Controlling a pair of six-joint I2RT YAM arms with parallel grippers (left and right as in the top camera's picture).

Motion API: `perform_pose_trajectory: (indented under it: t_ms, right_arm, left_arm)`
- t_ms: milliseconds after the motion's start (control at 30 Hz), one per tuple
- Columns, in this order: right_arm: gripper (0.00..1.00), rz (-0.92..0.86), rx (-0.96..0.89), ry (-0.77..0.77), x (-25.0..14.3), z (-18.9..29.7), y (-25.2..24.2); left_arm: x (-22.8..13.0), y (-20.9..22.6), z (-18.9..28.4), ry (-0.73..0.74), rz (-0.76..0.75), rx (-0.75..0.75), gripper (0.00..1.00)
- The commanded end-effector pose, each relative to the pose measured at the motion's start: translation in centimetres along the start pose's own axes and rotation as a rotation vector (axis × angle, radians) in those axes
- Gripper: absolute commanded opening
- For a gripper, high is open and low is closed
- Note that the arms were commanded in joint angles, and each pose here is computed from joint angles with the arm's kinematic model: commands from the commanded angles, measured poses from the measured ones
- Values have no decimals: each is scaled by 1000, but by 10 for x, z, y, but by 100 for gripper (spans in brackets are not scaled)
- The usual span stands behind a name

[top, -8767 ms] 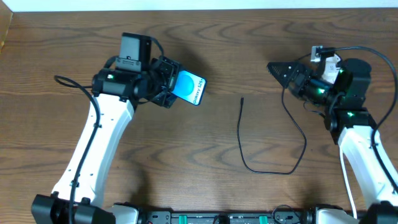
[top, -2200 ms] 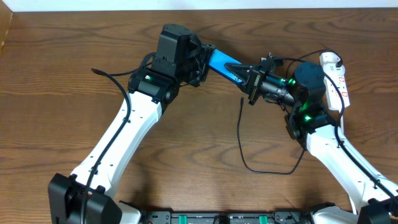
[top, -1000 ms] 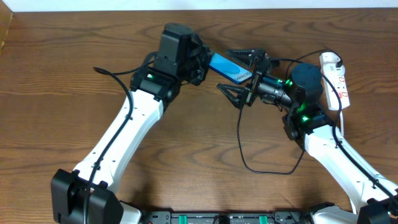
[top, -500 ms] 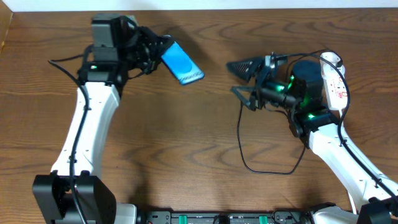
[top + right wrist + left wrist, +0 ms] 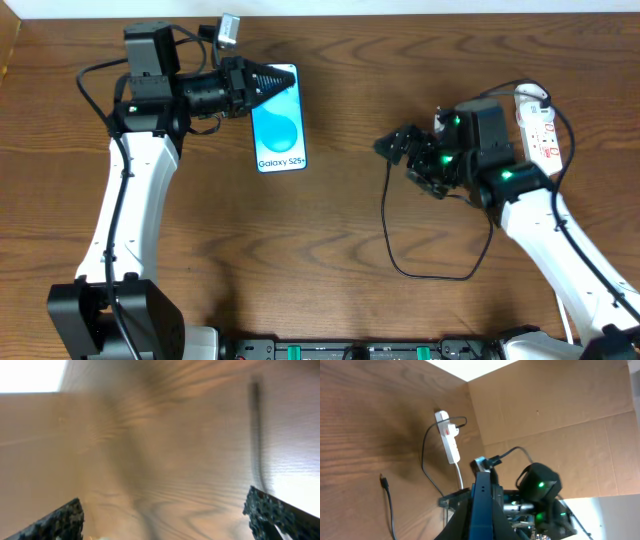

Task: Plug charger to phone and switch on socket
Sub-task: 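Open the right gripper and move the phone left with the left gripper, then lower the right gripper over the black cable's USB-C end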

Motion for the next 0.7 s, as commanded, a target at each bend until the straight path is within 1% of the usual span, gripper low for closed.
perform_pose_trajectory:
  t_ms: [0,133,267,467,667]
  right_arm:
    - [99,195,-128,-171,33,26,10]
    - [99,210,-213,-197,38,44,13]
    - [99,205,-272,-158,40,45,14]
    - [99,214,-400,-39,46,26,7]
    - [99,190,-503,80,45,-17,-6]
  left_arm:
    - [4,-7,10,-8,-61,-33,7]
    - [9,-3,18,-27,-57,-22,7]
    - [10,-2,21,-35,-56,-17,7]
    - [10,-2,21,-35,-55,-18,7]
    - [10,-1,21,-35,-55,-18,7]
Point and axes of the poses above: each gripper's point midway between its finger pads, its own z axis back along the fingers, its own y axis along the line the jaws close on, x = y × z, the point moved 1 cm from there along z, back along the fingers, and after that the axes turned 6 degrees about -z, right-handed, at the moved point
